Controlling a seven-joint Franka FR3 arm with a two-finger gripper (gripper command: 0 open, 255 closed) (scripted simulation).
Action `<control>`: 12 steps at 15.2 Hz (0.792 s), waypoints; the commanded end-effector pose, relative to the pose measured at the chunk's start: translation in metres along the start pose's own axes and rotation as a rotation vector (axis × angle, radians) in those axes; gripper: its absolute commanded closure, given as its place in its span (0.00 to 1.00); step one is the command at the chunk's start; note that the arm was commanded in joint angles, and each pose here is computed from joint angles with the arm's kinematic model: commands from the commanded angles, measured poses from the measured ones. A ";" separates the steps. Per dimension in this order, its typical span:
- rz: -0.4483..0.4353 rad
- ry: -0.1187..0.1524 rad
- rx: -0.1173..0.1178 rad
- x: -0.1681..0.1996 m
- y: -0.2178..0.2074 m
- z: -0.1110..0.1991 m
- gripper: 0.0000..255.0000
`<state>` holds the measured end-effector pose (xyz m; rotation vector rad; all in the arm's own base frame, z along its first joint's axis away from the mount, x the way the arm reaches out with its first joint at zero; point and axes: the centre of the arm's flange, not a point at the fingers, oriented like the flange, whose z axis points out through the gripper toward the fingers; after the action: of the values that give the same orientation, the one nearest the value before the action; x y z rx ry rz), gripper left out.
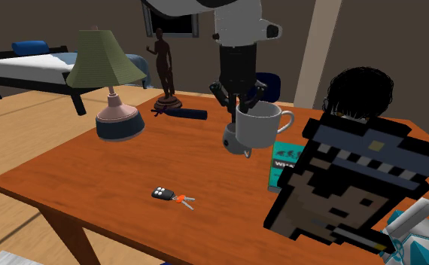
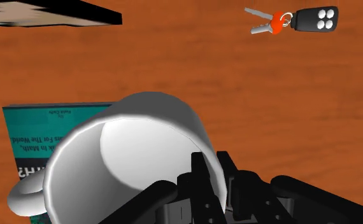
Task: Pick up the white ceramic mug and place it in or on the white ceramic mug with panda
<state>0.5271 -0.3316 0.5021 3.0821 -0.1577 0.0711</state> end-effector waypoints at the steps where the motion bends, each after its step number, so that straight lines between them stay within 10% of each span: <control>1: 0.000 0.000 0.000 0.001 0.000 -0.009 1.00; 12: 0.000 0.000 0.000 0.140 -0.042 -0.018 1.00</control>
<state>0.6565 -0.3077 0.5258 3.0808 -0.1605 0.0731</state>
